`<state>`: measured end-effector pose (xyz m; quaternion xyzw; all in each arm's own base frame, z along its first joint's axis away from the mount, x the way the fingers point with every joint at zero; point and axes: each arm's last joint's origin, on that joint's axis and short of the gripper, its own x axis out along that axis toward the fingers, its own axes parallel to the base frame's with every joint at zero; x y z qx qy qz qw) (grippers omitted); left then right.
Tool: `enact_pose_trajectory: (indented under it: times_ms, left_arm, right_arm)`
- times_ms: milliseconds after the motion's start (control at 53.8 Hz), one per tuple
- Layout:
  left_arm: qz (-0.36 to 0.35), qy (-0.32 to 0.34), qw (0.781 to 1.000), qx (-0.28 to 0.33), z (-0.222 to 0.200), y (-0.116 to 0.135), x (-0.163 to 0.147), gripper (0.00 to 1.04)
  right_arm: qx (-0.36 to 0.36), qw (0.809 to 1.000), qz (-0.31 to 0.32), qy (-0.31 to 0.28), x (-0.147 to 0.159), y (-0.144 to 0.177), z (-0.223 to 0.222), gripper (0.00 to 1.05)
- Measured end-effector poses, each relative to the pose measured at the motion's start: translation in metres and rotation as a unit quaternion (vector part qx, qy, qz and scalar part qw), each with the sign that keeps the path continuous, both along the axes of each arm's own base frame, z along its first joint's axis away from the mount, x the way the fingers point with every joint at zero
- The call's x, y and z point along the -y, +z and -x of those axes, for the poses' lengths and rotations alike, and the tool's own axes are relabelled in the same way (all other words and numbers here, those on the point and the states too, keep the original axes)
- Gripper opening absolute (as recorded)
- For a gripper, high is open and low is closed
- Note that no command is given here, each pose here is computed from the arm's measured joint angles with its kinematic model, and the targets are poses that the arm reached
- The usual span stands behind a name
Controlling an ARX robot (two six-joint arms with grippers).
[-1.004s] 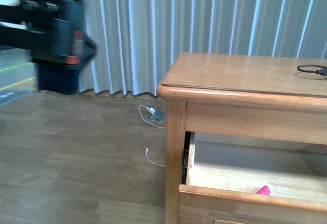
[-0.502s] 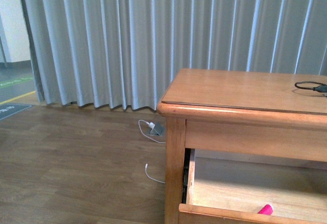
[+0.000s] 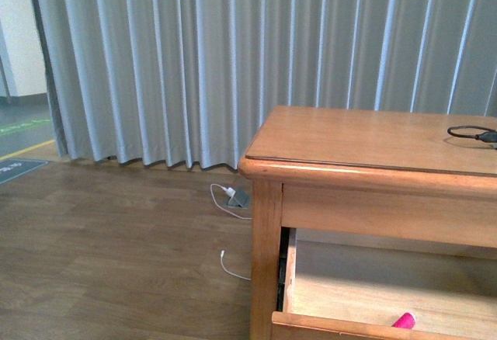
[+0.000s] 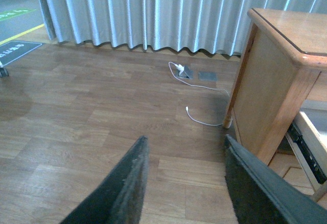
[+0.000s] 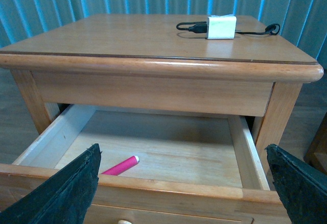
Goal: Place pink marker in drawer with both arms
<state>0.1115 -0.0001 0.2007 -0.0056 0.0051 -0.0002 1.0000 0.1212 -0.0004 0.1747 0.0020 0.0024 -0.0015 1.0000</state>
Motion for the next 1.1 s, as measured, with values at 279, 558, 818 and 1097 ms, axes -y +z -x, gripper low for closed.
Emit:
enact_pose_trajectory:
  times_ms: [279,558,818,1097]
  left_arm:
    - [-0.002,-0.001,1.000,-0.007,0.011,-0.017,0.000,0.04]
    - [-0.003,0.000,1.000,0.004,0.014,-0.023,0.000,0.04]
    - [-0.003,0.000,1.000,0.012,0.015,-0.030,0.000,0.04]
    - [-0.003,0.000,1.000,0.013,0.015,-0.030,0.000,0.04]
  right_arm:
    - [0.000,1.000,0.000,0.000,0.000,0.000,0.000,0.96]
    - [0.000,1.000,0.000,0.000,0.000,0.000,0.000,0.96]
    - [0.000,1.000,0.000,0.000,0.000,0.000,0.000,0.96]
    - [0.000,1.000,0.000,0.000,0.000,0.000,0.000,0.96]
